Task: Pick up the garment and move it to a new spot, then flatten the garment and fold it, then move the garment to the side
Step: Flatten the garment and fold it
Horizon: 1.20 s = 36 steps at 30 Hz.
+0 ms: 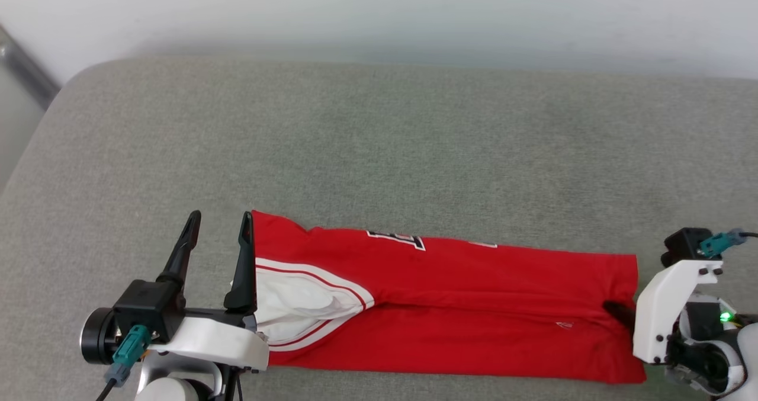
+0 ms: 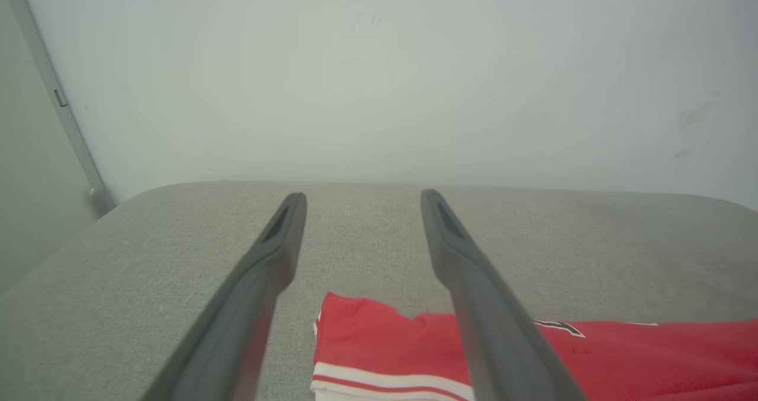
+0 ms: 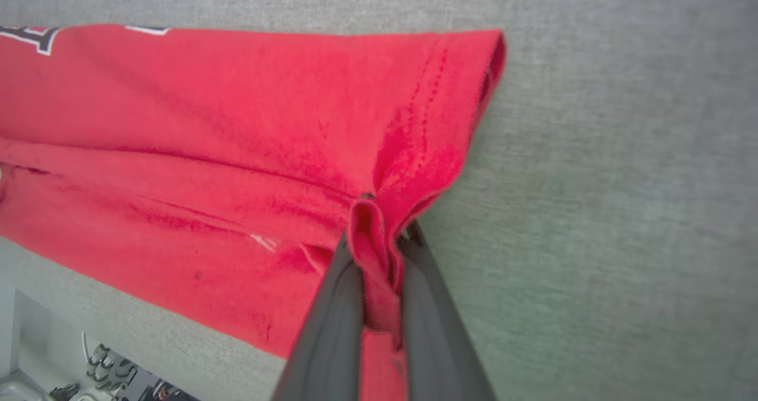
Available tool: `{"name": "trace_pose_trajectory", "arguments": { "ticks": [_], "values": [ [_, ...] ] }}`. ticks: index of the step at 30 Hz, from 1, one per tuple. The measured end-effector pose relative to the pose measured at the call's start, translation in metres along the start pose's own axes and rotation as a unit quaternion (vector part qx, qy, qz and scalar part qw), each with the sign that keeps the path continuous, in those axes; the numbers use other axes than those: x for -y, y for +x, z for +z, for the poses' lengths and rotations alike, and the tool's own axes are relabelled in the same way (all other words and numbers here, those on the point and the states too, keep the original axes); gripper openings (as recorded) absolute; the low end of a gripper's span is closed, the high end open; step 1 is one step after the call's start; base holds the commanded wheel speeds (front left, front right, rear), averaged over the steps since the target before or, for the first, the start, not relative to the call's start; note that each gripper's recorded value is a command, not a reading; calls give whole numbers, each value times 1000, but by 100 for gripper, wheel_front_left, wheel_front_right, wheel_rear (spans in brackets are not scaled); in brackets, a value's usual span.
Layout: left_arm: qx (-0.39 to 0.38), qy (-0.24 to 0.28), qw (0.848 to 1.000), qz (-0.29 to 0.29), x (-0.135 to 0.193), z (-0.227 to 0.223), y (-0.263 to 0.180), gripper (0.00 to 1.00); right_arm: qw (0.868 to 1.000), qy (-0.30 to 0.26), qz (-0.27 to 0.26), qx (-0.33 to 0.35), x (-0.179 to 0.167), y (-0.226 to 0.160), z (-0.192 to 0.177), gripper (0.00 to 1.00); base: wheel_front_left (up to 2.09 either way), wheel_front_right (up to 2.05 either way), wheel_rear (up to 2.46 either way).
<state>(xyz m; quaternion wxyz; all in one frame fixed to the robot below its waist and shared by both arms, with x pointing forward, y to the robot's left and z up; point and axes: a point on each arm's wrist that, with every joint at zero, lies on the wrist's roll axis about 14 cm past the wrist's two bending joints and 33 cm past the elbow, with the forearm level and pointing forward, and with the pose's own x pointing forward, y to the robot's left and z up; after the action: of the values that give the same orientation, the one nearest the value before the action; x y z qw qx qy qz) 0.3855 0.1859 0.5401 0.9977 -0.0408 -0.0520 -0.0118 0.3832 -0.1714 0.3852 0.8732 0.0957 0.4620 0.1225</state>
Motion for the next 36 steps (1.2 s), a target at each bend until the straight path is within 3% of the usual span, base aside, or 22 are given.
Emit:
{"name": "trace_pose_trajectory", "arguments": {
  "ticks": [7, 12, 16, 19, 24, 32, 36],
  "values": [
    [2, 0, 1000, -16, 13, 4, 0, 100, 997, 25, -59, 50, 49, -37, 16, 0, 0, 0, 0],
    [-1, -3, 1000, -30, 22, 3, 2, 100, 986, 71, -119, 89, 100, -69, 24, 0, 0, 0, 0],
    [-7, -4, 999, -34, 26, -1, 3, 100, 978, 109, -136, 112, 117, -86, 26, 0, 0, 0, 0],
    [-11, -6, 999, -38, 29, -3, 4, 100, 974, 176, -76, 120, 96, -79, 24, 0, 0, 0, 0],
    [-14, -6, 999, -42, 31, -4, 2, 100, 956, 267, 95, 81, 16, -57, 19, 0, 0, 0, 0],
    [-15, -4, 999, -39, 26, -2, -1, 100, 905, 292, 308, 29, -80, -52, 35, 0, 0, 0, 0],
    [-13, -3, 999, -33, 22, 0, -3, 100, 885, 278, 374, -1, -136, -40, 37, 0, 0, 0, 0]
  ]
}}
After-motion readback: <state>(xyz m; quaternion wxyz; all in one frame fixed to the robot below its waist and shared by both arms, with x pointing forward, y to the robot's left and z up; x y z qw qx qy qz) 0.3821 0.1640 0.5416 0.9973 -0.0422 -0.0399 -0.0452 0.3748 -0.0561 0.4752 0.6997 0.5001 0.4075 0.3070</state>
